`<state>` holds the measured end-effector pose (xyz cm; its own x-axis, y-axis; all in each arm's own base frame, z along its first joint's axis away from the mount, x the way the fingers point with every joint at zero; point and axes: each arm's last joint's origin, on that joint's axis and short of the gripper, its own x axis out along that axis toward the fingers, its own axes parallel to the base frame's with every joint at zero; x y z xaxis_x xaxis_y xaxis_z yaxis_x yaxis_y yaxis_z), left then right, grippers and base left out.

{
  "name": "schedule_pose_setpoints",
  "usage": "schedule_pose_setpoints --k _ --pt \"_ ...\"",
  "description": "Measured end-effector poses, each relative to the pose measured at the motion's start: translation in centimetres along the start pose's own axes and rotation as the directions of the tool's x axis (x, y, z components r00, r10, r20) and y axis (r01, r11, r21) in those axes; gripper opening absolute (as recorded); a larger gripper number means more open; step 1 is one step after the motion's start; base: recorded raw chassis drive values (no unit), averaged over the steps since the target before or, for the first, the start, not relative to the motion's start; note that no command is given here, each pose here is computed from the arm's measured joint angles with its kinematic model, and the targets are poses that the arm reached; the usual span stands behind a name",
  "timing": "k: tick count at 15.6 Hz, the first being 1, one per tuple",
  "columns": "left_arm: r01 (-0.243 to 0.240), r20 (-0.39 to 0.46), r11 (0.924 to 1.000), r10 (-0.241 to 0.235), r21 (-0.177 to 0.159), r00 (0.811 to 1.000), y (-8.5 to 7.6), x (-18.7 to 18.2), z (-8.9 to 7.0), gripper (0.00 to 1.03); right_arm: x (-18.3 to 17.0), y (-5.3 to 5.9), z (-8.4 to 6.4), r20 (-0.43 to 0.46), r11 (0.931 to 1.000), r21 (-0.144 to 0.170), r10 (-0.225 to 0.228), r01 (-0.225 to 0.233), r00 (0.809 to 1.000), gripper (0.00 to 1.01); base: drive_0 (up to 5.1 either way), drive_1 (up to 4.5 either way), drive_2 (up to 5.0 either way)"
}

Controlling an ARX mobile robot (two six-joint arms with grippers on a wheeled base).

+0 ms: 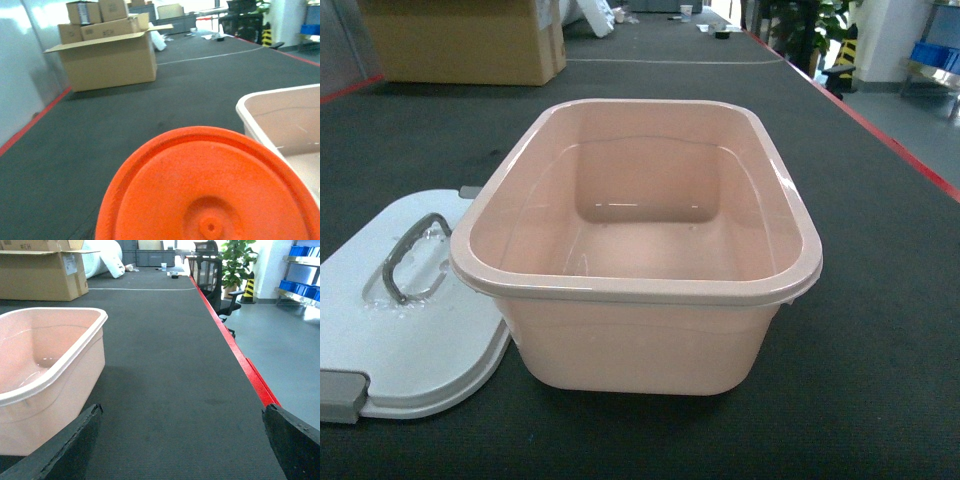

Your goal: Pick capacitor and pack into box

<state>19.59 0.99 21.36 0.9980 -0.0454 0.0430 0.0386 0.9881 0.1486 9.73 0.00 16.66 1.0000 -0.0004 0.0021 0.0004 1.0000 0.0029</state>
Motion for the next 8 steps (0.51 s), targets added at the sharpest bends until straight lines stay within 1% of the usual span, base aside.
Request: schedule_pose_setpoints --k 1,2,3,4,6,7,8 --pt "0.216 -0.023 0.9753 -0.217 -0.046 0.976 -3.9 7.7 0.5 0.43 0.0 0.0 0.0 0.0 1.0 0.0 0.0 0.0 1.0 0.98 0.0 0.0 0.0" --pt "0.375 -0.007 0.9232 -0.377 -0.086 0.926 -9.1 9.8 0.9 0.43 0.0 0.0 0.0 -0.001 1.0 0.0 0.0 0.0 1.0 0.98 0.0 0.0 0.0" --pt "0.413 -0.016 0.905 -0.417 -0.101 0.909 -10.6 10.2 0.7 0.43 0.0 0.0 0.0 -0.001 1.0 0.0 0.0 0.0 1.0 0.98 0.0 0.0 0.0" --pt "0.428 -0.032 0.897 -0.434 -0.11 0.9 -11.7 10.5 0.3 0.43 0.0 0.0 0.0 -0.001 1.0 0.0 0.0 0.0 1.0 0.98 0.0 0.0 0.0" --pt "0.436 -0.043 0.8922 -0.443 -0.118 0.895 -12.3 10.7 0.2 0.43 0.0 0.0 0.0 -0.001 1.0 0.0 0.0 0.0 1.0 0.98 0.0 0.0 0.0" --pt "0.444 -0.047 0.8874 -0.452 -0.125 0.891 -12.7 10.7 0.1 0.43 0.0 0.0 0.0 -0.001 1.0 0.0 0.0 0.0 1.0 0.98 0.0 0.0 0.0" --pt "0.447 -0.05 0.885 -0.456 -0.129 0.888 -13.0 10.8 0.1 0.43 0.0 0.0 0.0 -0.001 1.0 0.0 0.0 0.0 1.0 0.98 0.0 0.0 0.0"
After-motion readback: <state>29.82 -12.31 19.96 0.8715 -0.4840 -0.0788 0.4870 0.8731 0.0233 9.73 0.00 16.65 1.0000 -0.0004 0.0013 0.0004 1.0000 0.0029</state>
